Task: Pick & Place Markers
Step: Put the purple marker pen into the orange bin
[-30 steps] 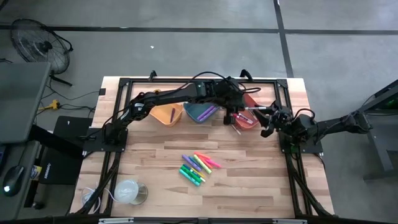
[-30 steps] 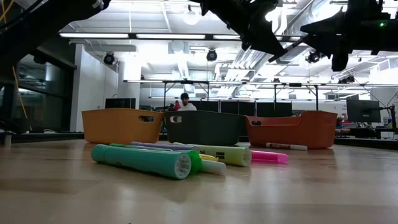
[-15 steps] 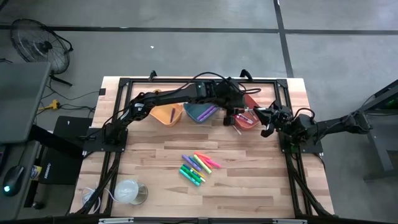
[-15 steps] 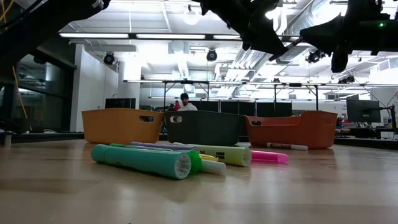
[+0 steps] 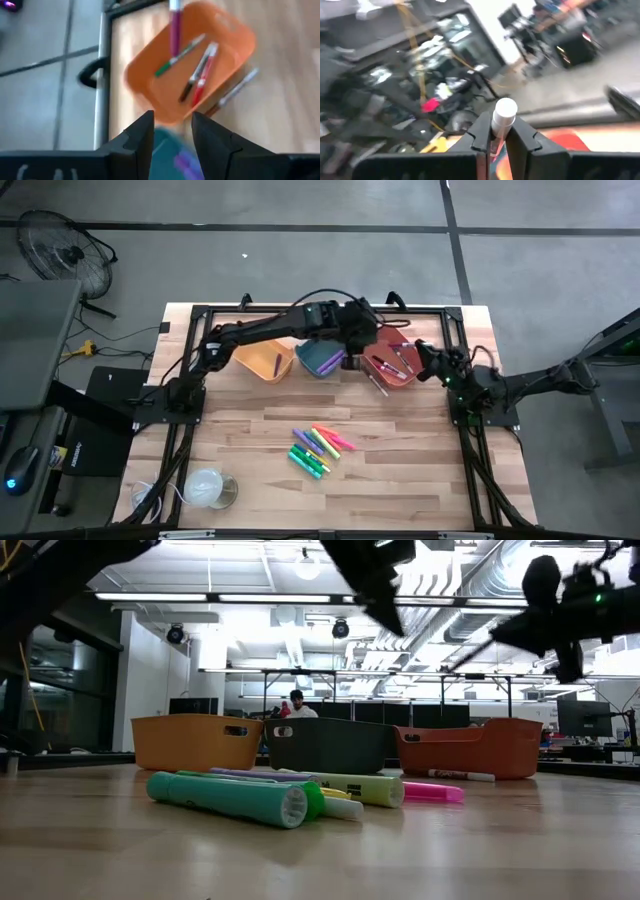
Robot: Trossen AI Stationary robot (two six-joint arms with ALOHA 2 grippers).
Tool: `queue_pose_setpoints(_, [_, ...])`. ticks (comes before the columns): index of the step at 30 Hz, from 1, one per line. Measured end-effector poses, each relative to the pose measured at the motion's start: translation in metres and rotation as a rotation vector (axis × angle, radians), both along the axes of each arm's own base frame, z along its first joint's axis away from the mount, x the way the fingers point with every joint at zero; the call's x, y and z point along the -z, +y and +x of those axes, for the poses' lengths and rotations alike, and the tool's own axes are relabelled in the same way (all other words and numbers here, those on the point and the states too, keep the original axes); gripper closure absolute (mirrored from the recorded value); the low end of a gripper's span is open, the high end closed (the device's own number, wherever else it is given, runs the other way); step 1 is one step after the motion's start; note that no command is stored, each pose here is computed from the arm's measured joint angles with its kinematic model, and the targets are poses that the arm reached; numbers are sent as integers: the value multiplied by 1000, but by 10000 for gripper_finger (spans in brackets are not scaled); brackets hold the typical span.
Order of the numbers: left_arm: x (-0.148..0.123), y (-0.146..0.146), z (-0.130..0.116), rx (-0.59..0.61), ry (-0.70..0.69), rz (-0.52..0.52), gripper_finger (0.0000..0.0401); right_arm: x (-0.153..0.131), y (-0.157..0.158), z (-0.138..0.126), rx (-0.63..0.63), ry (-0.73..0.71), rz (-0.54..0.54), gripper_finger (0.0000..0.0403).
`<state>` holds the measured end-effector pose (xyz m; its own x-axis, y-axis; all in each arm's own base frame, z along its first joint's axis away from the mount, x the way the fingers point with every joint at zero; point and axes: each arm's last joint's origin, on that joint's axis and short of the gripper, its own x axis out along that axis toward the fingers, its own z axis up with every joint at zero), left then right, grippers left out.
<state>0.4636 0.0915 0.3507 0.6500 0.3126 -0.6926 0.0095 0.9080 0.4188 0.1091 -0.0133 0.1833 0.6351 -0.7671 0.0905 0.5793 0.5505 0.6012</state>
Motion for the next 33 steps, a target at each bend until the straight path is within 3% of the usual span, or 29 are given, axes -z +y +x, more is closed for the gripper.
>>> queue_pose_setpoints(7, [-31, 6, -18, -70, -65, 74, 275, 15, -2, 5, 170, -105, 186, 377])
queue_pose_setpoints(14, [-54, 15, -34, -105, -131, 96, 275, 25, -4, 16, 218, -279, 325, 377])
queue_pose_setpoints(17, [-57, 17, -38, -106, -128, 104, 275, 21, -8, 21, 236, -371, 339, 377])
queue_pose_setpoints(22, [-67, 15, -43, -73, -143, 146, 275, 15, -11, 36, 236, -402, 360, 377])
queue_pose_setpoints(33, [-63, 15, -41, -19, -106, 179, 275, 15, -15, 51, 297, -212, 273, 377])
